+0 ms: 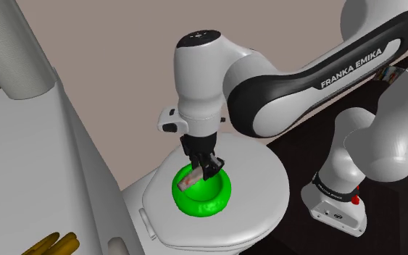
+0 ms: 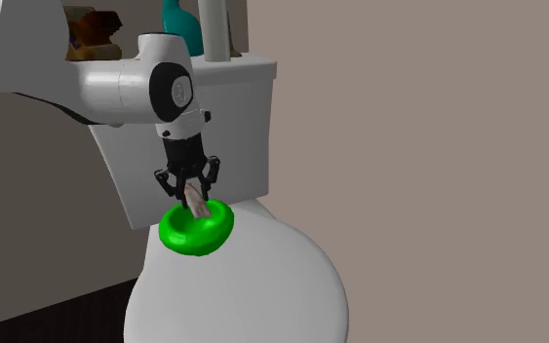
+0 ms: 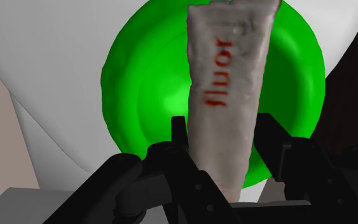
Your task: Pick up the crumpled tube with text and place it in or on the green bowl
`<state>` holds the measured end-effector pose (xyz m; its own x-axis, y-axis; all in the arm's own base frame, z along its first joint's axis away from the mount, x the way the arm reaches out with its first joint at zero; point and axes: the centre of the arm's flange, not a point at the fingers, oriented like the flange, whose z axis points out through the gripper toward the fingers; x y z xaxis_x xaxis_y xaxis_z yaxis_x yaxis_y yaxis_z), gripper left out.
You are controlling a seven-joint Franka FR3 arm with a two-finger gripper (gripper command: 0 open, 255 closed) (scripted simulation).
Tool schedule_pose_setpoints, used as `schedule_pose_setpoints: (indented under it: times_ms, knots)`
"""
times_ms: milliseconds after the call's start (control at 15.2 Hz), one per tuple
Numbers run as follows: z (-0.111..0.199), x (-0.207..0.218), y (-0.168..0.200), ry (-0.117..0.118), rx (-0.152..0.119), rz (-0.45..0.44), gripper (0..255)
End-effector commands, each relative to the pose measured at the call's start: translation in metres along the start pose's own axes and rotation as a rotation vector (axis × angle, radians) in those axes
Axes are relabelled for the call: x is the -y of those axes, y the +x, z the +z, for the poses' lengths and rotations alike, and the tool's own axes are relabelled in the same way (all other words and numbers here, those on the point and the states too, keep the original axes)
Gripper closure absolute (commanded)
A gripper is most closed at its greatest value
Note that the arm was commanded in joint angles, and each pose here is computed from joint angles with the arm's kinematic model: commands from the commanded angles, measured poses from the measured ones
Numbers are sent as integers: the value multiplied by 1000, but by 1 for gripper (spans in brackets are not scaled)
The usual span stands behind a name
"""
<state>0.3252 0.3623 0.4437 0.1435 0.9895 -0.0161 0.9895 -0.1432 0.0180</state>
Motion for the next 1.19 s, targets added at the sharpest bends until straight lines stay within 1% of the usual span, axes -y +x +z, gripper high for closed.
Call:
schedule_pose_setpoints:
  times_ms: [0, 330, 396, 924, 990, 1122]
  knots:
    - [11, 0, 1, 0, 0, 0, 255]
    - [37, 1, 1, 0, 0, 0, 255]
    - [46, 1, 1, 0, 0, 0, 255]
    - [46, 1, 1, 0, 0, 0, 255]
    - [46, 1, 1, 0, 0, 0, 0]
    - [47, 1, 1, 0, 0, 0, 0]
